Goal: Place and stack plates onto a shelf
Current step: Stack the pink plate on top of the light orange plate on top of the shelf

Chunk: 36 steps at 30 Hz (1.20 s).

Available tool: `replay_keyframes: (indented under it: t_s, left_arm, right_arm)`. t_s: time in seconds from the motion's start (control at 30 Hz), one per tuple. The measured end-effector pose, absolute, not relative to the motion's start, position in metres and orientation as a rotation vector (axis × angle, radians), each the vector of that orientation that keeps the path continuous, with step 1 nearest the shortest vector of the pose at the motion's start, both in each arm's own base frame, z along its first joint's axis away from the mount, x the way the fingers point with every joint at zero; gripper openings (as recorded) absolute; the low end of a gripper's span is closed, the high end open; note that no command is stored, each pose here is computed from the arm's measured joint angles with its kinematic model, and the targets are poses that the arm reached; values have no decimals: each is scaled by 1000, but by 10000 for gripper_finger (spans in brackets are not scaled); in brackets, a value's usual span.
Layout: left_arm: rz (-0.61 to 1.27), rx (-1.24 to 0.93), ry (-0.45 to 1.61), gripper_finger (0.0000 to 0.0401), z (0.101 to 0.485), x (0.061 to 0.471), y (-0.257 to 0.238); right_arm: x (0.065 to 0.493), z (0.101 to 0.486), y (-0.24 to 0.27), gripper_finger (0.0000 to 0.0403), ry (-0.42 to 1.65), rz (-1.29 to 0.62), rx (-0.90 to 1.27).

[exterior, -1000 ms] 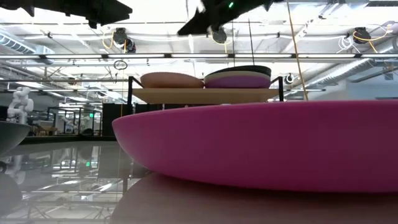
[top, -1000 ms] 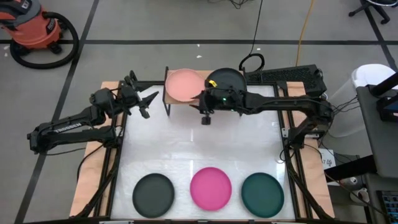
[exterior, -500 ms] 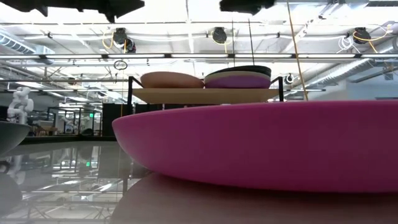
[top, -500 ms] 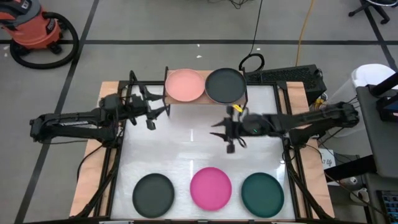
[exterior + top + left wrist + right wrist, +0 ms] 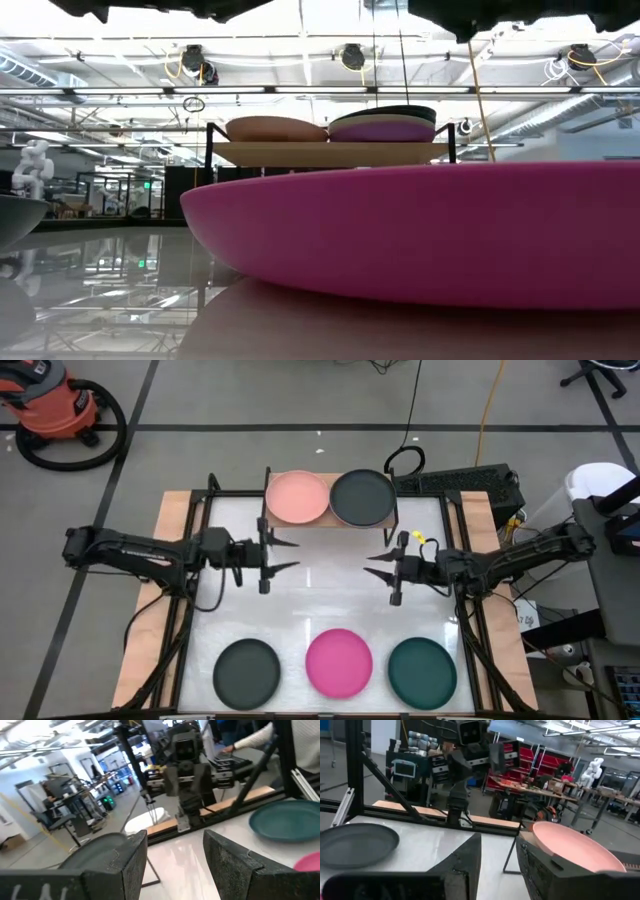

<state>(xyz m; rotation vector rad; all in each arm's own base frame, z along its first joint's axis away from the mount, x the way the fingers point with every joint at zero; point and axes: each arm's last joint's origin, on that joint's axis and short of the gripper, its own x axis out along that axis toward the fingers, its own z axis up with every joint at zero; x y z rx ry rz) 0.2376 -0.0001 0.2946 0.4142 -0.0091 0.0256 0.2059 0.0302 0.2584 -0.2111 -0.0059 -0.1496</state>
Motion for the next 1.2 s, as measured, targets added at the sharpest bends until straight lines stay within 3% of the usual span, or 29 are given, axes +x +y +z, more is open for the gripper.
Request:
replay_keyframes:
  t_s: [0.53, 0.9, 1.2]
  left_arm:
    - [-163, 511, 129, 200, 276, 264, -39]
    - [-300, 320, 514, 200, 233, 255, -68]
    - [-429, 487, 519, 200, 191, 278, -102]
  right_arm:
    - [201, 259, 29, 105, -43, -152, -164]
    - [201, 259, 29, 105, -50, -152, -166]
    - [201, 261, 29, 105, -70, -150, -146]
